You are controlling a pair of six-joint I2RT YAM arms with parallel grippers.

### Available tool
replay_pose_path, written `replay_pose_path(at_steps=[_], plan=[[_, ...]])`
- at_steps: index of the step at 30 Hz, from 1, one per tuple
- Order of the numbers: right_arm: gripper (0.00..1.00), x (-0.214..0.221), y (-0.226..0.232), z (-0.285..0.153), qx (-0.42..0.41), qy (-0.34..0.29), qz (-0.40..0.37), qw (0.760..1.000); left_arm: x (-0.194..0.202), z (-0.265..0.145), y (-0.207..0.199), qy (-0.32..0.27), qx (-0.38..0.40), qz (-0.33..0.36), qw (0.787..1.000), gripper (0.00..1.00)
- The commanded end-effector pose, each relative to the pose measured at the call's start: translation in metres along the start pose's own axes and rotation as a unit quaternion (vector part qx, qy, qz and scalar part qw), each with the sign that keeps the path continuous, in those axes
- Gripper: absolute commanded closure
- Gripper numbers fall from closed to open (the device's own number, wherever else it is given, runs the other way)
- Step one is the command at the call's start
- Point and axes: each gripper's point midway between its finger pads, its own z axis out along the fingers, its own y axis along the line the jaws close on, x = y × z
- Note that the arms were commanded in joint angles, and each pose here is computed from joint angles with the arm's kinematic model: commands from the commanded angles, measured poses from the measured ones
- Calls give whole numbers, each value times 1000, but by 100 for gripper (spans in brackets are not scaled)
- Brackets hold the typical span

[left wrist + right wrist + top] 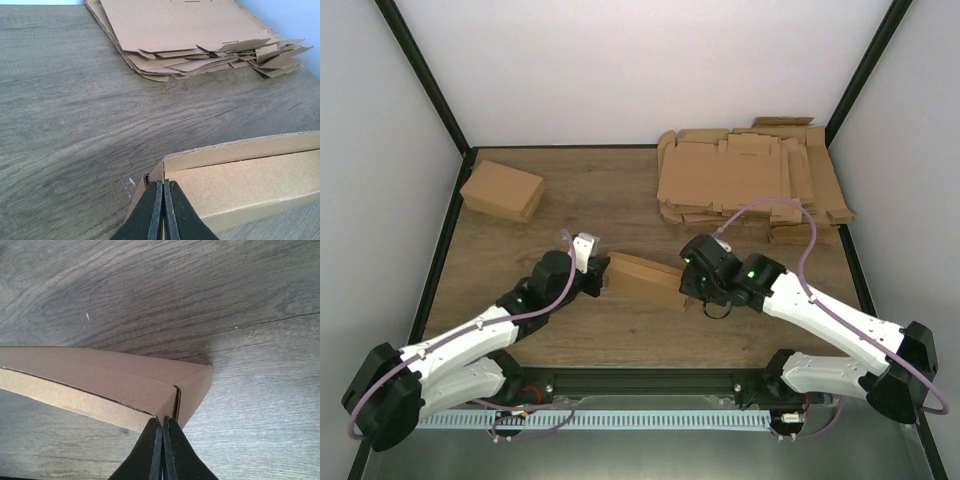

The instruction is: Fold the paper box

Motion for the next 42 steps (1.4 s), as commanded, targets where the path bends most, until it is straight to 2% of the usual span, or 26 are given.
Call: replay_pose_path(at_steps=[1, 10, 24, 42], plan=[[99, 16, -30, 16, 63, 14, 11, 998, 32, -1, -6, 39, 15, 10, 999, 96], [99, 13, -42, 15, 104, -1, -25, 994, 34, -4, -2, 41, -1, 39, 998, 96], [99, 3, -35, 3, 113, -5, -86, 990, 31, -9, 1, 43, -15, 58, 997, 96], [99, 13, -47, 13, 125, 10, -87, 988, 39, -12, 4, 48, -17, 53, 997, 96]])
